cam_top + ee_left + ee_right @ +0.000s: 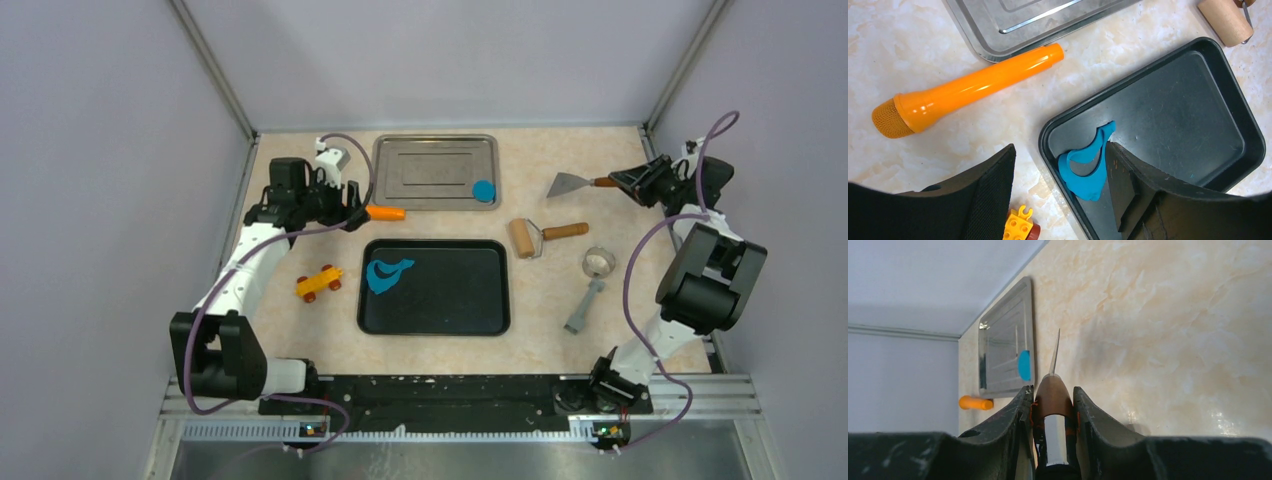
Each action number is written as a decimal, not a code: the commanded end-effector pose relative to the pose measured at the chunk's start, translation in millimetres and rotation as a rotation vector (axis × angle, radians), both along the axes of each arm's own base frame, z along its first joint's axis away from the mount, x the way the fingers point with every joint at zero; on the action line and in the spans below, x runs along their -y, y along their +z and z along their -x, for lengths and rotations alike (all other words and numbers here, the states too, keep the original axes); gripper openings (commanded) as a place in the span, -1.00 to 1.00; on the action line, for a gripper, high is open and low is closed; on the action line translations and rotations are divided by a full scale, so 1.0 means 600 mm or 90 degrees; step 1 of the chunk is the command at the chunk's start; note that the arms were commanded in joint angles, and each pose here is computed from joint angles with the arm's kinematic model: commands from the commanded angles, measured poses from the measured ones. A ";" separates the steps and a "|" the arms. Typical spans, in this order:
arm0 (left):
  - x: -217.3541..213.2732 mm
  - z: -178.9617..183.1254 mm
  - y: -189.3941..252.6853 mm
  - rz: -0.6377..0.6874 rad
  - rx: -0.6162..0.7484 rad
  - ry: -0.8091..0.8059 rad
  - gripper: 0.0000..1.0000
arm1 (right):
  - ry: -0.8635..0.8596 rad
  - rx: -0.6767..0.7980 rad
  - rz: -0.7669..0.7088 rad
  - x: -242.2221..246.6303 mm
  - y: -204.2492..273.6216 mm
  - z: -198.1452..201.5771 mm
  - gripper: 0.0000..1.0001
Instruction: Roll out the dumpling wrappers from the dough
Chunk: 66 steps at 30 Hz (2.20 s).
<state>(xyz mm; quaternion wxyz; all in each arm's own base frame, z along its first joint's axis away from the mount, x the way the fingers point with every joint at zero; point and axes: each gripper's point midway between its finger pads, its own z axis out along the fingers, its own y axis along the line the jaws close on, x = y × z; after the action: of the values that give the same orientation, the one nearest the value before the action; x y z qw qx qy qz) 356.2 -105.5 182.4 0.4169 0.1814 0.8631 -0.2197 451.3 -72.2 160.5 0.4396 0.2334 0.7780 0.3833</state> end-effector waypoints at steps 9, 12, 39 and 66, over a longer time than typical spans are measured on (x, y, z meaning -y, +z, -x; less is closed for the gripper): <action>0.006 -0.024 0.023 0.000 0.036 -0.014 0.38 | -0.054 -0.060 0.018 0.023 -0.068 -0.001 -0.71; 0.007 -0.022 0.019 0.003 0.034 -0.014 0.38 | -0.059 -0.078 0.031 0.023 -0.075 0.010 -0.42; -0.012 -0.035 -0.035 -0.002 -0.017 0.060 0.64 | 0.000 -0.167 0.397 0.059 -0.080 0.151 0.86; -0.129 -0.153 0.381 -0.076 0.295 0.300 0.98 | -0.102 0.157 0.489 -0.053 0.443 -0.033 0.96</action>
<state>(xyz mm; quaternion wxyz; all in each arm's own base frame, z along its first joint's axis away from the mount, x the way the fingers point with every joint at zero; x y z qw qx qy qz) 479.3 -36.3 387.0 0.6190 0.0626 0.7826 -0.0241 500.6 -43.3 398.9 0.5995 0.0424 0.7968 0.0628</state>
